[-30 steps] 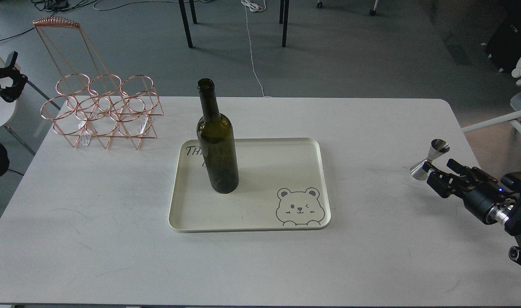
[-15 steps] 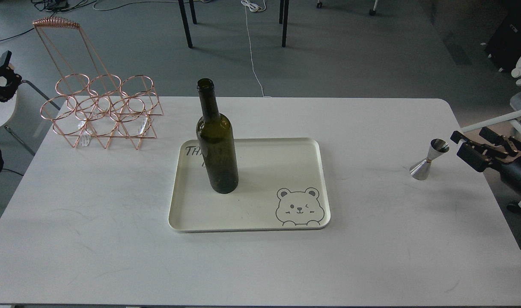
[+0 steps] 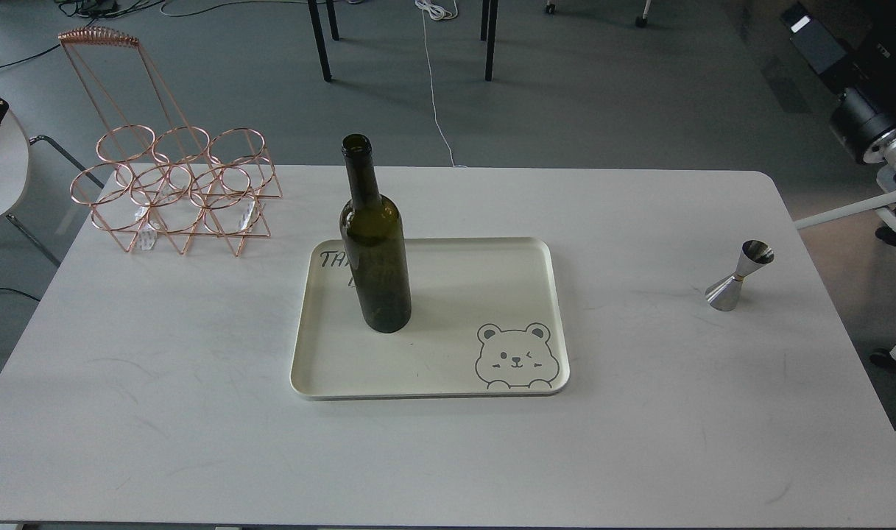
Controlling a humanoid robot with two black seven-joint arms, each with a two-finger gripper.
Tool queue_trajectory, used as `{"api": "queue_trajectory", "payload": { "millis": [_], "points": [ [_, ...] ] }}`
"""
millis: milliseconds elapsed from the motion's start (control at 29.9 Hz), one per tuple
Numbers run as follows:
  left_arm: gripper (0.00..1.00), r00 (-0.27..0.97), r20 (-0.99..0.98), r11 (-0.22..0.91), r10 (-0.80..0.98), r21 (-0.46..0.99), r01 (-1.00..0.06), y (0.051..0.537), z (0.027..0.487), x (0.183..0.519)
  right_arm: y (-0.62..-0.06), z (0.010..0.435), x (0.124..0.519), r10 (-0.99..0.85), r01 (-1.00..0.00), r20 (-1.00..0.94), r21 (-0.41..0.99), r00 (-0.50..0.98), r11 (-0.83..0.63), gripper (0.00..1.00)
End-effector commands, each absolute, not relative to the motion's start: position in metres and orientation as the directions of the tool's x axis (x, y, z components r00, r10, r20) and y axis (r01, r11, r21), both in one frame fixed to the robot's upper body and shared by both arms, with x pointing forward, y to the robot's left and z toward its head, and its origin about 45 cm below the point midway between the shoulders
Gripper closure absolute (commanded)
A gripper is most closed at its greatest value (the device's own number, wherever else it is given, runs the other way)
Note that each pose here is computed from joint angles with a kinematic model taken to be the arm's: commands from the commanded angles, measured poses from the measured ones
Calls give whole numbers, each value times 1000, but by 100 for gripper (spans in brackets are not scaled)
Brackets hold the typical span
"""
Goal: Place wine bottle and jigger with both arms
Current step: 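Open the right gripper and withdraw it from the jigger, then reach the left gripper toward the neck of the green wine bottle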
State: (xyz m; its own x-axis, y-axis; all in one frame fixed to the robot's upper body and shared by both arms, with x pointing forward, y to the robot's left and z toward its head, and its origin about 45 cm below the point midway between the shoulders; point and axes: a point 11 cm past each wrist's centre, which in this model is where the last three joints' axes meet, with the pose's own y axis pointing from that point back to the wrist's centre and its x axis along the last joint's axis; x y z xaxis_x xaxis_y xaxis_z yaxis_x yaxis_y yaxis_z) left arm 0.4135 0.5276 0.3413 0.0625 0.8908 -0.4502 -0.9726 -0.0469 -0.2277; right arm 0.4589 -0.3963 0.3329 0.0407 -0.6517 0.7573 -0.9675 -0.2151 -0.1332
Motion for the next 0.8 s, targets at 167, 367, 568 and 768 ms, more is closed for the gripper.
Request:
{"api": "queue_trajectory", "payload": {
  "millis": [167, 367, 568, 768],
  "points": [
    [1, 265, -190, 226, 945, -205, -952, 484, 385, 399, -391, 347, 474, -940, -976, 340, -190, 40, -110, 13],
    [2, 435, 21, 433, 900, -135, -891, 435, 395, 389, -397, 359, 476, -996, -973, 72, -220, 59, -74, 12],
    [2, 605, 352, 636, 714, 35, -771, 370, 402, 360, -425, 331, 469, -960, -981, -274, -193, 53, 1, 11],
    [2, 581, 672, 685, 460, 147, -713, 331, 393, 344, -441, 311, 468, -897, -977, -441, -197, 16, 79, 11]
  ]
}}
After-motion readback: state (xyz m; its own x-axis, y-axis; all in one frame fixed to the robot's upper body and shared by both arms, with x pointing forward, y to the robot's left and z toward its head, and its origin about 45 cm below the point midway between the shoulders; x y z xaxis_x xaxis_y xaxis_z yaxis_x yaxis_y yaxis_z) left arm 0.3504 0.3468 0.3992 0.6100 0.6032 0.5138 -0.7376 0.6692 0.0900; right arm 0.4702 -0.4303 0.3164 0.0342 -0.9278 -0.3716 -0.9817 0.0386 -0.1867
